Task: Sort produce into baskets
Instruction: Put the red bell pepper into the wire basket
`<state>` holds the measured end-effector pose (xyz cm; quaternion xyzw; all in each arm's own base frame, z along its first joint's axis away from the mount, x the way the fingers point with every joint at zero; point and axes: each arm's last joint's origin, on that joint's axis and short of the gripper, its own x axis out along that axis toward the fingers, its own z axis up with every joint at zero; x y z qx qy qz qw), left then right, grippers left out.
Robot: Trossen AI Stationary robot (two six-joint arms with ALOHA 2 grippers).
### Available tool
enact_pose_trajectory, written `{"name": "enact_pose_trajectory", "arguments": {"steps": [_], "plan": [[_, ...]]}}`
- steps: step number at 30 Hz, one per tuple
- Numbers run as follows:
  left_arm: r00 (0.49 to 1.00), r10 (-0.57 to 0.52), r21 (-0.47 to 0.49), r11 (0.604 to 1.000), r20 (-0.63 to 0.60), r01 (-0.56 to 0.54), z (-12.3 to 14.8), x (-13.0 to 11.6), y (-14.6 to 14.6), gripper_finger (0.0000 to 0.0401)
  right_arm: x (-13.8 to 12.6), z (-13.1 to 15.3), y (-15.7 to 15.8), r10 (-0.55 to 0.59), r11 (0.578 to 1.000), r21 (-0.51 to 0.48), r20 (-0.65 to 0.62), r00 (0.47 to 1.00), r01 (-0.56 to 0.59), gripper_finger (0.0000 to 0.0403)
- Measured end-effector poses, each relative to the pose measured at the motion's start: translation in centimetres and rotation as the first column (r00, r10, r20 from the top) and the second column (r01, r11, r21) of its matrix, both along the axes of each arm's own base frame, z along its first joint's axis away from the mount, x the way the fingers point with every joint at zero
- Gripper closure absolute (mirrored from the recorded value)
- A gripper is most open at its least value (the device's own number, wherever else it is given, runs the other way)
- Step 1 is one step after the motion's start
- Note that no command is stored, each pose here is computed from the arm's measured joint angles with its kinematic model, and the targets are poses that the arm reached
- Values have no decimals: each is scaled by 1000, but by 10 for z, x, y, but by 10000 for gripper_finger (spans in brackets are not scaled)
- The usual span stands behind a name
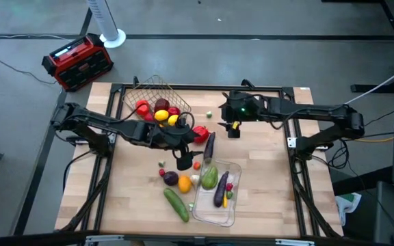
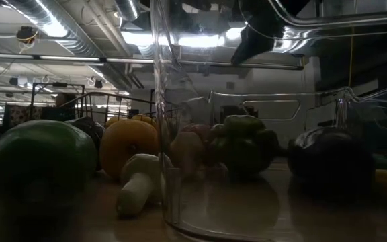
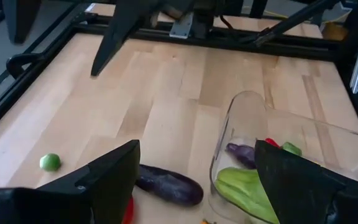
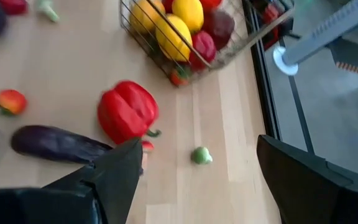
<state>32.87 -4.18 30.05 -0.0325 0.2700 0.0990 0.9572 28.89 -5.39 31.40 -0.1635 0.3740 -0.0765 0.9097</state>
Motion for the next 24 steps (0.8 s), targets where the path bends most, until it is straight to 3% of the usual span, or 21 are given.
{"name": "enact_pose_trajectory", "arguments": {"steps": [16,24], "plan": [[1000,7,4,1000,2,-7,0,1,3,85,9,-15,-10,-24,1000,8,-54,998,25,91],[1000,10,4,1000,-1,-10,-1,1,4,25,9,-15,-10,-24,1000,8,-54,998,25,91]]}}
